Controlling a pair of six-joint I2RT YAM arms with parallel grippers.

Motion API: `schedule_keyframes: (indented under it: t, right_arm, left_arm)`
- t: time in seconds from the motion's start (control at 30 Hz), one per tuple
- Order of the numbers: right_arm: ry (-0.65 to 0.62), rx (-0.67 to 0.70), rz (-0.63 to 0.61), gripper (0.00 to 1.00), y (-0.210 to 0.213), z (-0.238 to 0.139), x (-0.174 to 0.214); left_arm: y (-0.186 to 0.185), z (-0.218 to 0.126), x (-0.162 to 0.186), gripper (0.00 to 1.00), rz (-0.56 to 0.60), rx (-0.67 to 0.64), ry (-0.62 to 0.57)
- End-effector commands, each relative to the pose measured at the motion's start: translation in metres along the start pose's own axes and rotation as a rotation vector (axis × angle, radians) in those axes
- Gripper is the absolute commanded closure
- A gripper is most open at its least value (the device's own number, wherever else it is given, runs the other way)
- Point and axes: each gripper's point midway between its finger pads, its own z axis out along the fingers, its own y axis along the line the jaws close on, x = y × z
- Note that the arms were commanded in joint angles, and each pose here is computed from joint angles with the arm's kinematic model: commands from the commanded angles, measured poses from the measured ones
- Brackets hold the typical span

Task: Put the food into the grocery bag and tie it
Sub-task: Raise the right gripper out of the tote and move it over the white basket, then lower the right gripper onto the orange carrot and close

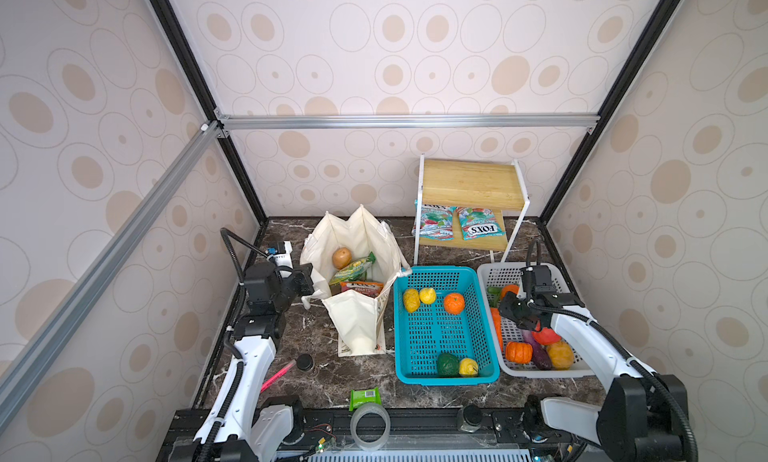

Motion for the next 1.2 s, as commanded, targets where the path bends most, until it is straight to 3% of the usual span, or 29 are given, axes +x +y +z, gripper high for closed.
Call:
schedule_keyframes:
  t: [0.0, 0.5, 0.97, 1.17]
  right_arm:
    - [0.02, -0.014, -0.011, 0.59, -0.001, 0.009, 0.005]
    - [0.114, -0.065, 0.068, 0.59, -0.008, 0.042, 0.017]
    - [0.129, 0.058, 0.075, 0.56, -0.03, 0.052, 0.017]
    - [0.111, 0.072, 0.076, 0.67, -0.032, 0.05, 0.014]
  left_arm:
    - [-0.004, 0.001, -0.003, 1.0, 0.025, 0.018, -0.004]
    - [-0.002, 0.002, -0.002, 1.0, 0.022, 0.009, 0.0]
    - [-0.003, 0.001, -0.003, 1.0, 0.025, 0.01, -0.005]
    - [-0.002, 0.001, -0.004, 1.0, 0.026, 0.005, -0.005]
